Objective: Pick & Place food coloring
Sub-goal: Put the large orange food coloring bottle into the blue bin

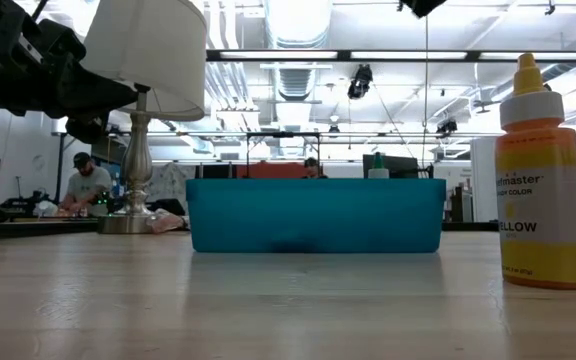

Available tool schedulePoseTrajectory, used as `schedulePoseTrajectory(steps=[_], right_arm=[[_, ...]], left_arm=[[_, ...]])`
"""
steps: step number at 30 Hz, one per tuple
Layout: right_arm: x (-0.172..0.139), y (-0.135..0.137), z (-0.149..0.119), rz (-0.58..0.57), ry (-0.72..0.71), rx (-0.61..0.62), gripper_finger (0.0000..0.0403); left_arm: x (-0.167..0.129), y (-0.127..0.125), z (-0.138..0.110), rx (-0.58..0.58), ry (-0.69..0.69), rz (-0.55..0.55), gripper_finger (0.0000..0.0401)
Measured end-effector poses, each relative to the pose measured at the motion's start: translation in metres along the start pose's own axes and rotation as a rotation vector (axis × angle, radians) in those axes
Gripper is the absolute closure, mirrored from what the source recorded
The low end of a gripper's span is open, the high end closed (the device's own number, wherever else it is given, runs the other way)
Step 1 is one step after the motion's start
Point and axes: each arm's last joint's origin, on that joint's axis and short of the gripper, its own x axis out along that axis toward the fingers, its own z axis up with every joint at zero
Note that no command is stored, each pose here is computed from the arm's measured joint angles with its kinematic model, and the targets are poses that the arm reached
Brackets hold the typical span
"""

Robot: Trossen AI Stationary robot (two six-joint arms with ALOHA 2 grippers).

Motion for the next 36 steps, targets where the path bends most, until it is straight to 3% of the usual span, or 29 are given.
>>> schedulePoseTrajectory(steps=[13,22,36], right_arm=[[0.010,0.036,-0.003,0.144,0.085,-0.025,0.0215],[0.013,0.044,-0.004,0.159,0.110,-0.022,0.0215],[0.049,0.052,-0.007,0.167,0.241,-0.114,0.0216]], left_arm=[[0.000,0.000,0.000,0.000,0.000,0.000,0.0399],[0.000,0.000,0.000,0.000,0.000,0.000,0.0399],[0.000,0.000,0.000,0.000,0.000,0.000,0.0399]])
